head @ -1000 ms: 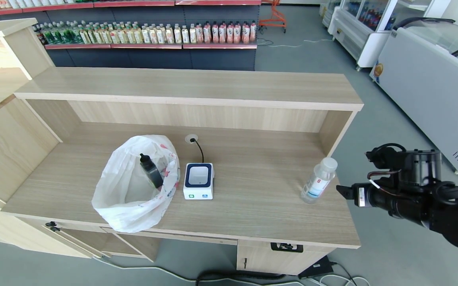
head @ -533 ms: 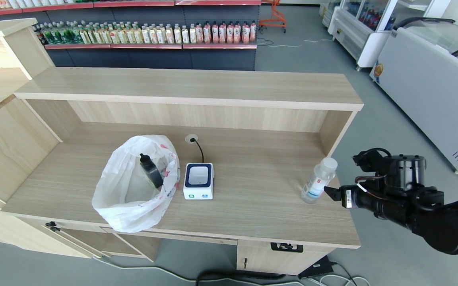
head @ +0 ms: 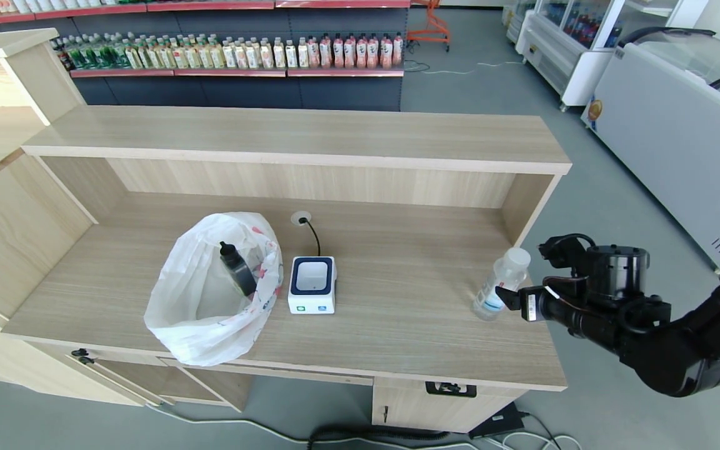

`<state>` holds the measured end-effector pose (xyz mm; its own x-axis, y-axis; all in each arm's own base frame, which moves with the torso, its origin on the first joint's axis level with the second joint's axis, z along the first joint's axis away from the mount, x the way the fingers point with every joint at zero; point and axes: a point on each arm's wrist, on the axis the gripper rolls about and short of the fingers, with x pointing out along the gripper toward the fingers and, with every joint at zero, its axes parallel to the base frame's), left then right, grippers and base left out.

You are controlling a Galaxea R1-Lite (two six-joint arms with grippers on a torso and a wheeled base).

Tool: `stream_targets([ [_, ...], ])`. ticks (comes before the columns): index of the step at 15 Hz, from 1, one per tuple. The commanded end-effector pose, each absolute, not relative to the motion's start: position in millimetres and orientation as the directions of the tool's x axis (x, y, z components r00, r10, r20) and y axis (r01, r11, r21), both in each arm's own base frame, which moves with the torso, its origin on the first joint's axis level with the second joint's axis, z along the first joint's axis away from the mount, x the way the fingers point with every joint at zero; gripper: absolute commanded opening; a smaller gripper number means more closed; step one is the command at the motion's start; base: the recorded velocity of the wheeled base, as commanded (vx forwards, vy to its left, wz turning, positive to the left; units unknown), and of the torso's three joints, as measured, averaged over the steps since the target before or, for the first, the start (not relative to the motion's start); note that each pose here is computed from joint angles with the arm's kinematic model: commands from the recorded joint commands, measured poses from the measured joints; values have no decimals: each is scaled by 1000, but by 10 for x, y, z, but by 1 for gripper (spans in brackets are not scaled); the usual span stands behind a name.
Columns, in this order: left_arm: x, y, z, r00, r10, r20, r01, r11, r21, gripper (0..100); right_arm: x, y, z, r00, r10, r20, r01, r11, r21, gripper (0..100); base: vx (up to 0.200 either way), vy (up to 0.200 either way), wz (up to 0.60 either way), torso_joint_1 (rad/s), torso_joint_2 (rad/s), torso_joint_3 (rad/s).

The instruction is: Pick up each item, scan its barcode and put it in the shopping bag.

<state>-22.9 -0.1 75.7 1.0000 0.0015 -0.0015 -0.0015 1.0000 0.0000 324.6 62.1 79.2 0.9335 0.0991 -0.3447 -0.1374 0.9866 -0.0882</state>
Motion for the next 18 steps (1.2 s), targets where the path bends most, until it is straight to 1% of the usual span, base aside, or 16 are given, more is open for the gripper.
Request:
stream_targets([
  [1, -229, -1, 756, 1000, 2, -2, -2, 1000, 0, 100, 3309, 657, 695, 930, 114, -350, -158, 983, -98, 100, 0, 0, 0, 0, 0, 0],
  [4, -229, -1, 756, 1000, 3, -2, -3, 1000, 0, 100, 3367, 725, 647, 929, 181, -324, -237, 961, -144, 100, 0, 0, 0, 0, 0, 0],
  [7, -229, -1, 756, 1000, 2, -2, -2, 1000, 0, 100, 3458, 792, 612, 932, 209, -298, -266, 950, -166, 100, 0, 0, 0, 0, 0, 0],
  [18, -229, -1, 756, 1000, 3, -2, -3, 1000, 0, 100, 3722, 919, 450, 931, 225, -287, -281, 945, -169, 100, 0, 0, 0, 0, 0, 0],
])
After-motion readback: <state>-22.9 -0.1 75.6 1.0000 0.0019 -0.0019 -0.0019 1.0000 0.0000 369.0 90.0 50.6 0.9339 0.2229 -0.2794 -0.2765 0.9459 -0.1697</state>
